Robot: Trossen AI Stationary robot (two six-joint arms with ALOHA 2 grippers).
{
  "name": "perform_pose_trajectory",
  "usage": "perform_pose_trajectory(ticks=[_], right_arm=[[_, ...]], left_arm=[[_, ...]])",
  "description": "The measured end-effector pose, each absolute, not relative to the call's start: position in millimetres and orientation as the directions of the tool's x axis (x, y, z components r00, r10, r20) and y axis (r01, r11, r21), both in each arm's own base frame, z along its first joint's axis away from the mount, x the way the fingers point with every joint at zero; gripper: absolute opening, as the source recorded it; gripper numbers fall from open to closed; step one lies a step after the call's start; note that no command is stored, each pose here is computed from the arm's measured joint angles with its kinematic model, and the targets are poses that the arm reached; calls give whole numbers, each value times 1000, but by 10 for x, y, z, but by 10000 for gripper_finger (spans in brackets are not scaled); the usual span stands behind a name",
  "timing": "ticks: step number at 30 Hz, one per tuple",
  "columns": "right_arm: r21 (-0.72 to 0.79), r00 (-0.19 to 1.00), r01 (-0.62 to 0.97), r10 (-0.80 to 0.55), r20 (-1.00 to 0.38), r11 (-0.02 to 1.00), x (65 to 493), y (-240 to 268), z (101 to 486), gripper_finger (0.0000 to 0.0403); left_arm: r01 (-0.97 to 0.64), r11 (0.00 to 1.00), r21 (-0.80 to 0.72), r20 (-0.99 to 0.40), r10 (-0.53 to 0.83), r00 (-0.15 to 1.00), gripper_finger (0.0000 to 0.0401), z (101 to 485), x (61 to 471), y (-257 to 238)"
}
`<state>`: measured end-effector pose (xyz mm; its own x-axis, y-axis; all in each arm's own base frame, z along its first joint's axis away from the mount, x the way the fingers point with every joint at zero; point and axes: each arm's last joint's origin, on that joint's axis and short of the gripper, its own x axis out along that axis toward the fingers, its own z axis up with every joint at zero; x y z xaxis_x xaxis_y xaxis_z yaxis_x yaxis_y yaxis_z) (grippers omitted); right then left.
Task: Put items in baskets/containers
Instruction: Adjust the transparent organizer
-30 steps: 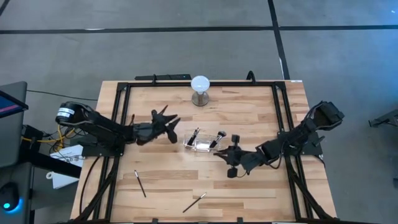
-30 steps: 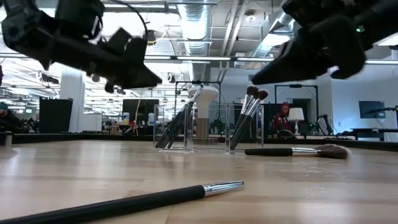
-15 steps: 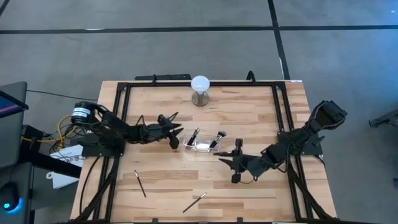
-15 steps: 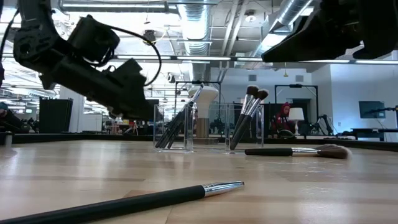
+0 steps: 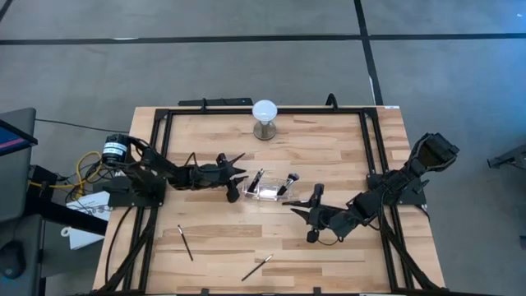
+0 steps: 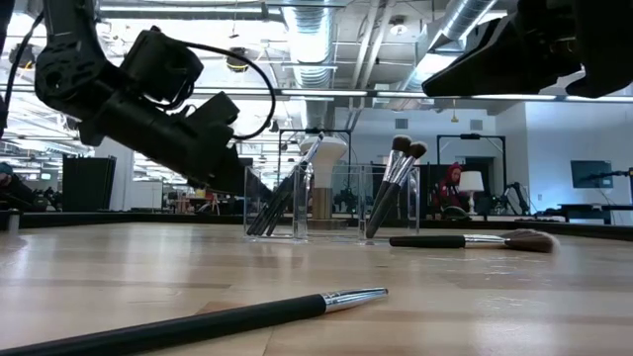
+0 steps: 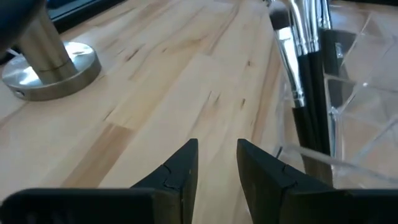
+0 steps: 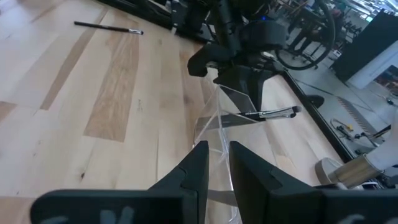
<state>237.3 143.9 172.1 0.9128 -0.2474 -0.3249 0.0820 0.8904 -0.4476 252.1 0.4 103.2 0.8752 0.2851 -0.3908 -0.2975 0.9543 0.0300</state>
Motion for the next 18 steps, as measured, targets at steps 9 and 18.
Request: perform_pose_trajectory(ticks=[9,18], right_arm=[[-452,910,79,-249,-330,888,2369,1436,1714,55],[-459,907,74,-251,-338,885,2365,1433,1704,55]], left_arm=[[-288,957,32,-410,276,869,108,989,2467,3],[-222,975,1,-419,202,885,108,987,2472,-18]])
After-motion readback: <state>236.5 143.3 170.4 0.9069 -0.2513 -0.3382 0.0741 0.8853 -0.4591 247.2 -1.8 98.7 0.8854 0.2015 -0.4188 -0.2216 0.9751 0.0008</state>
